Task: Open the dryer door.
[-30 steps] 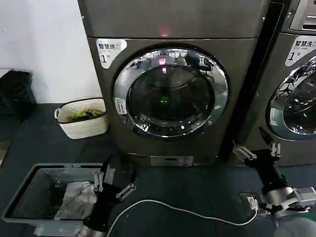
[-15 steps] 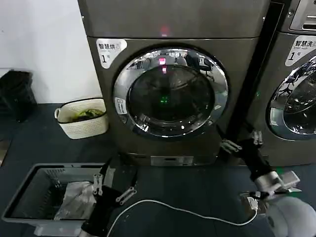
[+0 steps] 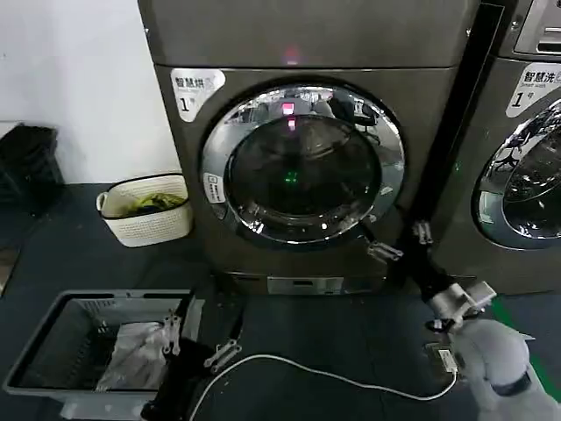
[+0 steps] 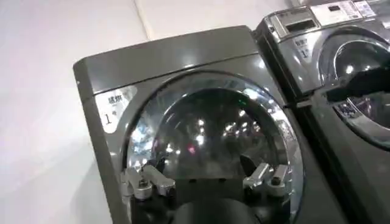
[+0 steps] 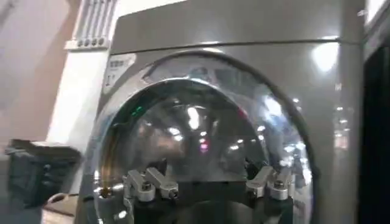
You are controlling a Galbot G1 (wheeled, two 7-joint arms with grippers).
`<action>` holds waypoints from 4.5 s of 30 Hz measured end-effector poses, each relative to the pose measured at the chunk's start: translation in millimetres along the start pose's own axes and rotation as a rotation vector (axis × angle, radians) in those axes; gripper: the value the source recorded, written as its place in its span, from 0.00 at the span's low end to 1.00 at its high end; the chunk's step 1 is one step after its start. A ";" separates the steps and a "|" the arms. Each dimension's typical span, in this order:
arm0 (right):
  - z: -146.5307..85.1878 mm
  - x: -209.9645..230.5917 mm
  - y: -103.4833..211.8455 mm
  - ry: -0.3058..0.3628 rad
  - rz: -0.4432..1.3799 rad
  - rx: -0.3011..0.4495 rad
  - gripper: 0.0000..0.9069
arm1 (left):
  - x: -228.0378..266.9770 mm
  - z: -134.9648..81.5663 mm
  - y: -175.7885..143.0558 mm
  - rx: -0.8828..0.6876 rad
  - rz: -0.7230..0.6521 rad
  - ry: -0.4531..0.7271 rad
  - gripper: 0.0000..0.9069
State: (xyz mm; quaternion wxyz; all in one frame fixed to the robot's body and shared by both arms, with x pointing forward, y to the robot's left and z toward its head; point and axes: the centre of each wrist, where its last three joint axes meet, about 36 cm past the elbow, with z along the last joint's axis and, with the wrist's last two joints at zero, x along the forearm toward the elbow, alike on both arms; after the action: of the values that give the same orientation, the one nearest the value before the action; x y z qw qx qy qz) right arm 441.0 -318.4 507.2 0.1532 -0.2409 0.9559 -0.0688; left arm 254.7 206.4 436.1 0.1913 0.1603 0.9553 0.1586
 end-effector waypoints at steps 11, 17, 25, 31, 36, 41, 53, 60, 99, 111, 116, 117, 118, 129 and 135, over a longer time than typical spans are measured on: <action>19.5 -44.8 -3.3 -0.009 -0.106 -0.008 1.00 | 0.9 0.0 0.6 -0.004 -0.003 0.004 1.00; 27.5 -65.7 3.2 -0.012 -0.164 -0.021 1.00 | 0.8 0.0 0.4 -0.007 -0.005 0.004 1.00; 34.1 -93.0 14.8 -0.023 -0.228 -0.037 1.00 | 1.8 -1.0 -0.4 -0.011 -0.008 0.009 1.00; 34.1 -115.5 21.8 -0.042 -0.269 -0.041 1.00 | 1.6 -1.1 -0.6 -0.016 -0.010 0.010 1.00; 33.7 -136.4 30.0 -0.054 -0.298 -0.038 1.00 | 1.7 -0.8 -0.1 -0.020 -0.012 0.013 1.00; 34.3 -154.8 37.5 -0.061 -0.319 -0.033 1.00 | 3.4 1.2 3.9 -0.029 -0.022 0.020 1.00; 38.4 -184.2 51.9 -0.064 -0.353 -0.026 1.00 | 4.4 2.8 5.4 -0.031 -0.031 0.026 1.00; 39.4 -201.4 61.6 -0.070 -0.370 -0.026 1.00 | 6.6 4.5 4.3 -0.028 -0.033 0.034 1.00; 63.5 -269.4 106.9 -0.050 -0.381 -0.038 1.00 | 22.7 3.0 9.8 -0.049 -0.046 0.046 1.00; 69.0 -285.4 110.1 -0.055 -0.427 -0.045 1.00 | 25.9 2.2 9.5 -0.050 -0.046 0.048 1.00; 72.4 -288.1 107.7 -0.076 -0.473 -0.059 1.00 | 26.7 2.3 9.6 -0.051 -0.046 0.049 1.00; 73.1 -288.4 107.0 -0.080 -0.485 -0.059 1.00 | 26.8 2.4 9.8 -0.051 -0.046 0.050 1.00; 74.0 -288.6 106.3 -0.084 -0.496 -0.059 1.00 | 27.0 2.5 10.2 -0.052 -0.047 0.050 1.00; 78.0 -283.4 99.9 -0.107 -0.596 -0.092 1.00 | 28.8 4.1 11.9 -0.055 -0.051 0.056 1.00; 77.2 -269.2 95.0 -0.137 -0.671 -0.118 1.00 | 29.3 7.5 20.1 -0.040 -0.079 0.064 1.00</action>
State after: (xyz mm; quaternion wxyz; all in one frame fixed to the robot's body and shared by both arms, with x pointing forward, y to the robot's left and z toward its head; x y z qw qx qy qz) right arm 649.8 -110.1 484.8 0.1719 -0.5542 0.8133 -0.0435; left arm 237.1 237.0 427.6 0.1699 0.1134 0.9631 0.1753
